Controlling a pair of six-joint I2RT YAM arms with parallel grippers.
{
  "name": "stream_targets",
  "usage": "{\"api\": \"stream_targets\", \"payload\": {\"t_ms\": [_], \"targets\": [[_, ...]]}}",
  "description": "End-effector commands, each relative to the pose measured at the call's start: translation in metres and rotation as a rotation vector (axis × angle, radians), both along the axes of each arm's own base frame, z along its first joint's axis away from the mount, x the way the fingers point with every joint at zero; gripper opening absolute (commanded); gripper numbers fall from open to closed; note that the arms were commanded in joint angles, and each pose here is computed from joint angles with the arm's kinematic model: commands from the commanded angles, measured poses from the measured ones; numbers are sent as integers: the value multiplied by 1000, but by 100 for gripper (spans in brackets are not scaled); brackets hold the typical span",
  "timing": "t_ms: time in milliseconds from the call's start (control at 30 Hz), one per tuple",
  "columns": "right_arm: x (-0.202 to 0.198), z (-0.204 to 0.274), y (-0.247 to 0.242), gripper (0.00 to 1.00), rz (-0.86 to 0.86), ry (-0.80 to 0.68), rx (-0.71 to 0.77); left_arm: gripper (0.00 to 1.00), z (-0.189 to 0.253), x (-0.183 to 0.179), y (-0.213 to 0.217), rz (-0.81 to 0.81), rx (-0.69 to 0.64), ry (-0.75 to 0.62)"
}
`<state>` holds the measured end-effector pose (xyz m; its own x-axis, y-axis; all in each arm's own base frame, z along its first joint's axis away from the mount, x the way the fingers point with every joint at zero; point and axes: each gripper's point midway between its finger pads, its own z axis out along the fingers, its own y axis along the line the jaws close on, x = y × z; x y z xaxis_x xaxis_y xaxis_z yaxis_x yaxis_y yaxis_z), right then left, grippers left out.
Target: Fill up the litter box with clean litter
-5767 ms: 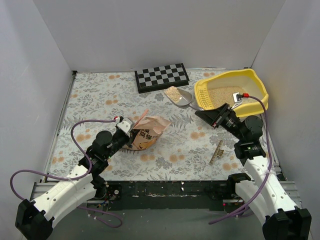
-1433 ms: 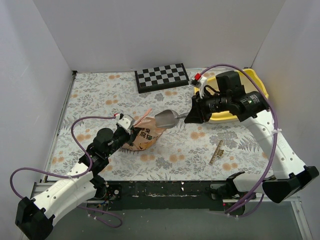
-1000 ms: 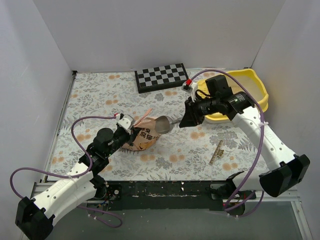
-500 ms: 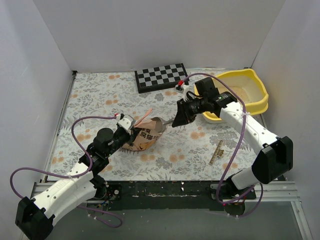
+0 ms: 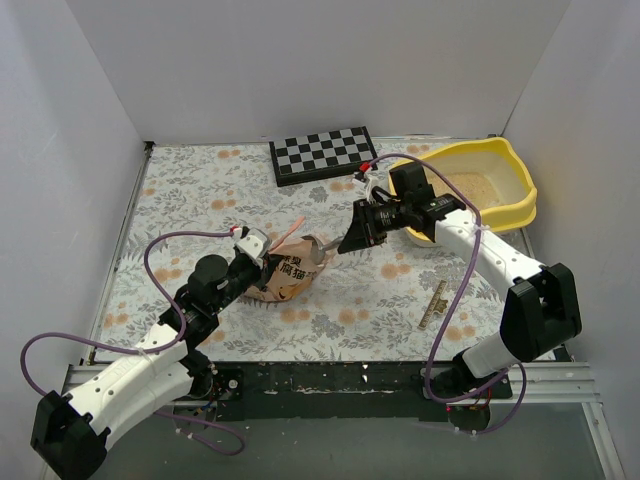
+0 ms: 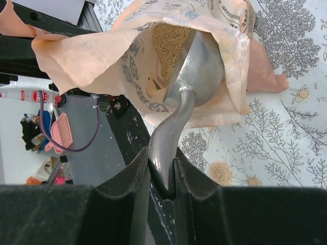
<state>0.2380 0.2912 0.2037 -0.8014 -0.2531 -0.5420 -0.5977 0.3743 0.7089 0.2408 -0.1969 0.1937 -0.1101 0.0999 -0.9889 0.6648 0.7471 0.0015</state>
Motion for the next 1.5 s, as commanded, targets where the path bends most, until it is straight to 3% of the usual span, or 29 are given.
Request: {"api": "stream_targets", "payload": {"t_ms": [0,400,667,1200,1467], "targets": [[18,4,4,15,-49,-44,29,0,14,2,-2,-3,-11,-23],[24,2,10,27,-110,-8,70,0,14,1,-3,-11,-12,-18],[27,-1,12,45,-144,-4,66,0,12,1,-4,-12,-9,-12],[21,-17,28,49,-130,30,39,0,12,1,-4,-10,-10,-8],[19,-18,41,60,-103,39,53,0,12,1,-4,-11,-11,-7]]}}
